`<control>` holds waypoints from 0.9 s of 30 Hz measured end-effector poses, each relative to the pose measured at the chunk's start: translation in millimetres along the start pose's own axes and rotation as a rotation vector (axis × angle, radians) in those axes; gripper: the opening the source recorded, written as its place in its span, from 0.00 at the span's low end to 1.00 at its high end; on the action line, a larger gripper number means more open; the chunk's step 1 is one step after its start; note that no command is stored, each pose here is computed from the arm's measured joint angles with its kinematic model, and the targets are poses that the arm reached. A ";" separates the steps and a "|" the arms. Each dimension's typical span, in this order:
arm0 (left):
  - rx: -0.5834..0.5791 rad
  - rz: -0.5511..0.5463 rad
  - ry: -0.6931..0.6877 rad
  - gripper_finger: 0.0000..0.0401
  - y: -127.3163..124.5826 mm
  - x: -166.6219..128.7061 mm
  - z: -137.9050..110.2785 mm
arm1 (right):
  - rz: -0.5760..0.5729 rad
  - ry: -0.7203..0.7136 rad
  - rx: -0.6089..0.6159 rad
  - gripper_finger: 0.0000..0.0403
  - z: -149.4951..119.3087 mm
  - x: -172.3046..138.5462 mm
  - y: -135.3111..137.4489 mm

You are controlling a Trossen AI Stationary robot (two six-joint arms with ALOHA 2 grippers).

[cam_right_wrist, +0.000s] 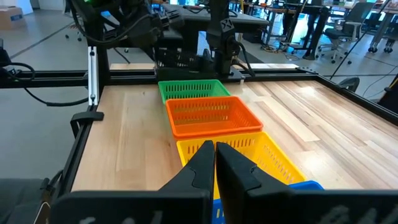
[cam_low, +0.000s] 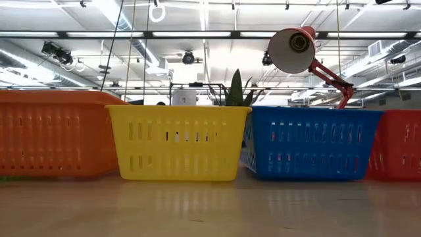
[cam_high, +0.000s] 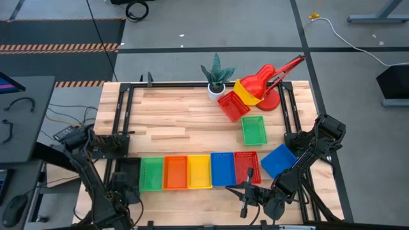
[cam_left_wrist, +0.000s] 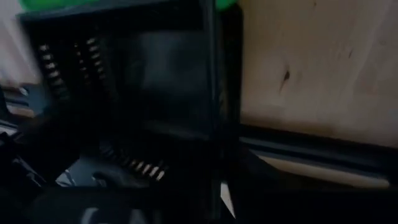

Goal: Stack baskets by color
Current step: Stack the right black bin on top of the left black bin

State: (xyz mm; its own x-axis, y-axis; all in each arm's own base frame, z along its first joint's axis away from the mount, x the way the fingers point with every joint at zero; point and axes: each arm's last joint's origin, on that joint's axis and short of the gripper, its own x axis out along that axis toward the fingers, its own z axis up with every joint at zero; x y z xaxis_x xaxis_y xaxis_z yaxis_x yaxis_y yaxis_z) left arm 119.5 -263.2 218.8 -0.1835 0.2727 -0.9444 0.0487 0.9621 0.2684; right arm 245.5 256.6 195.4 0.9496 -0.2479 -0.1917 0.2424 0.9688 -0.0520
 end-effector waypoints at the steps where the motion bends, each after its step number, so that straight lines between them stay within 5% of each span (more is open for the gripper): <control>1: -0.004 -0.010 0.008 0.17 0.8 -1.2 -0.8 | 0.000 0.000 0.000 0.05 0.0 0.0 0.0; 8: -0.121 -0.076 0.027 0.38 26.1 -23.9 -16.2 | 0.000 0.000 0.000 0.05 0.0 0.0 0.0; 12: -0.255 -0.138 -0.129 0.40 41.9 -39.1 -20.8 | 0.000 0.000 0.000 0.05 0.0 0.0 0.0; 16: -0.313 -0.133 -0.215 0.31 45.5 -38.0 -19.5 | 0.003 0.001 0.006 0.05 -0.1 0.0 0.1; 23: -0.299 -0.185 -0.232 0.04 31.8 12.7 -8.7 | 0.025 0.009 0.005 0.05 -0.3 -0.1 0.8; 27: -0.308 -0.168 -0.180 0.03 34.0 30.4 -7.8 | 0.025 0.009 0.000 0.05 -0.3 -0.1 0.8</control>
State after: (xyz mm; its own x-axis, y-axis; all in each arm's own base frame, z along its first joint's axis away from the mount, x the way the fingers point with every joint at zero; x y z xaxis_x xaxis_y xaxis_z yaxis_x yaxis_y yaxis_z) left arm 108.0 -222.2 200.6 0.0127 0.1344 -0.9908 -0.2693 0.9548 0.1261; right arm 245.5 257.4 195.1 0.9536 -0.2235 -0.2017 0.2185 0.9747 -0.0471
